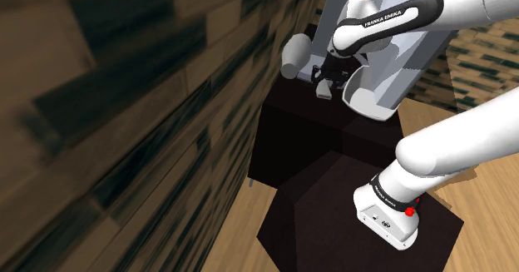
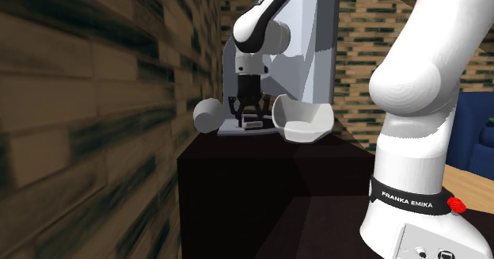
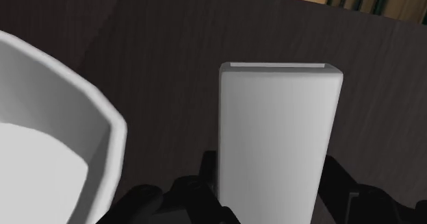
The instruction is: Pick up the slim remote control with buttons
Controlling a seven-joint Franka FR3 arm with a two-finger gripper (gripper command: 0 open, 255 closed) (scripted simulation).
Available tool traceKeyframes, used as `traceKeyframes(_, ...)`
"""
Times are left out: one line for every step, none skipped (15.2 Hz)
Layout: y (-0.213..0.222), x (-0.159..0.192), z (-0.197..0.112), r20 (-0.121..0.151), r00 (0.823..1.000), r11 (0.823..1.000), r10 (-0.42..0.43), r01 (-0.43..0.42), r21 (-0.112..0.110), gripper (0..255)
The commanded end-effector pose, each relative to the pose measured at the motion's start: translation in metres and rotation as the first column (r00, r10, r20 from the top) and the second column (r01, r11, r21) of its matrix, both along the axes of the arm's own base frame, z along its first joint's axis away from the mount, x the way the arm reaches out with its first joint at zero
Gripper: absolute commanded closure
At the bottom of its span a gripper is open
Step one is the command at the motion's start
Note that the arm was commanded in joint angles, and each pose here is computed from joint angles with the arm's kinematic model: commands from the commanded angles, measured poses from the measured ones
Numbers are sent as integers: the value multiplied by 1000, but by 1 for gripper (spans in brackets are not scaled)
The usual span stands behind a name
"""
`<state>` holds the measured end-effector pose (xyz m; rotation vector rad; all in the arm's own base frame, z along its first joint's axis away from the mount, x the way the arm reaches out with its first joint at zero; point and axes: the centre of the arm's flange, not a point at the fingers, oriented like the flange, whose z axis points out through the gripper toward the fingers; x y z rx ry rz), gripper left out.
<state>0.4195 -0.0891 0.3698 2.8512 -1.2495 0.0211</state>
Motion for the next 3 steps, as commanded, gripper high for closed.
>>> traceKeyframes(0, 0, 10, 0, 1000, 1000, 0, 0, 0, 255)
traceKeyframes(0, 0, 11, 0, 1000, 1000, 0, 0, 0, 255)
traceKeyframes(0, 0, 11, 0, 1000, 1000, 0, 0, 0, 255)
